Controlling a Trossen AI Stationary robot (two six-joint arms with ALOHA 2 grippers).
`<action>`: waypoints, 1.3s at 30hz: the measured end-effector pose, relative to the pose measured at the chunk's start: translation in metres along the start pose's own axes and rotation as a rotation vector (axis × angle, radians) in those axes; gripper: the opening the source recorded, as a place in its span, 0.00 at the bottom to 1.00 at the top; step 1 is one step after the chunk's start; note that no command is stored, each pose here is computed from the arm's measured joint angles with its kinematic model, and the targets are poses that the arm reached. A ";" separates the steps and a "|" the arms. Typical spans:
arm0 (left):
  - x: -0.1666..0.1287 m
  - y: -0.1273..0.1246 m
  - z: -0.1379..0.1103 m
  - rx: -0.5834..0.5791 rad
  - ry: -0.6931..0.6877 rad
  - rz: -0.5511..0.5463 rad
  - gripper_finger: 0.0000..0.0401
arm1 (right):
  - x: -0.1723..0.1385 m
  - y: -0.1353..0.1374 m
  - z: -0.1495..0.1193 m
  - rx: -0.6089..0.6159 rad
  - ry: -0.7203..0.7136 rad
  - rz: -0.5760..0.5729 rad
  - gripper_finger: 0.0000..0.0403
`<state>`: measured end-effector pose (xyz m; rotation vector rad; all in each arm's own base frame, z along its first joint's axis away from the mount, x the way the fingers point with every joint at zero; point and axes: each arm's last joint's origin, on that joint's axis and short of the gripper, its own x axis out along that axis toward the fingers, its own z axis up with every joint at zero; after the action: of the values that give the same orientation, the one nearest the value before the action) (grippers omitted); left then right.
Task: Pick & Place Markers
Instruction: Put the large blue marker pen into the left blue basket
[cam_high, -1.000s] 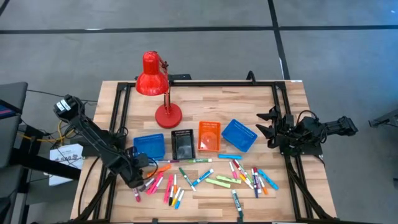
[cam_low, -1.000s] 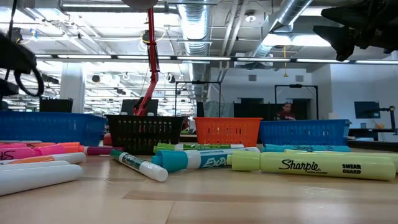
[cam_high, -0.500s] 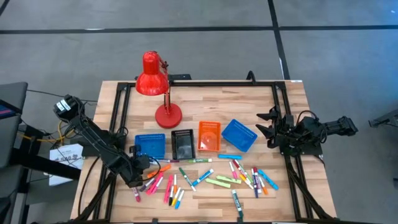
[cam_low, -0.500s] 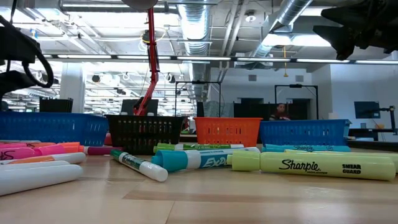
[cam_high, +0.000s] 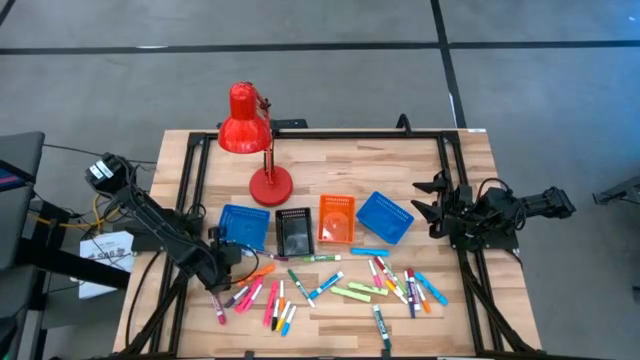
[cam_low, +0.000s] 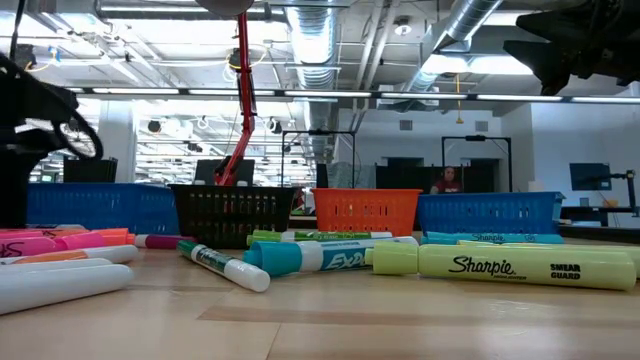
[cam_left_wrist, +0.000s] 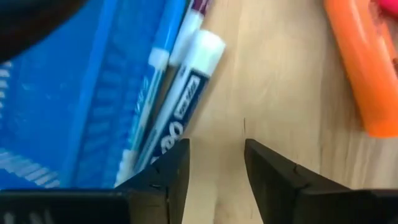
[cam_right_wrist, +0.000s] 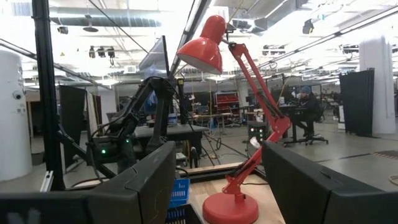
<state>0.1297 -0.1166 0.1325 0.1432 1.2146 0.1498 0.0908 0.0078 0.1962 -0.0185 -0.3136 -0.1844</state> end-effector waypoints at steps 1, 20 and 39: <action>-0.002 -0.001 0.003 0.025 -0.017 -0.001 0.37 | 0.000 0.000 0.000 0.000 0.000 0.000 0.57; 0.013 0.017 0.009 0.136 -0.001 0.044 0.28 | 0.000 0.000 0.000 -0.026 0.000 0.000 0.57; -0.004 0.001 0.046 0.041 -0.275 -0.008 0.15 | 0.000 0.000 0.002 -0.004 -0.021 -0.001 0.57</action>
<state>0.1714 -0.1180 0.1518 0.1885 0.9440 0.0947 0.0901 0.0077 0.1982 -0.0241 -0.3342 -0.1863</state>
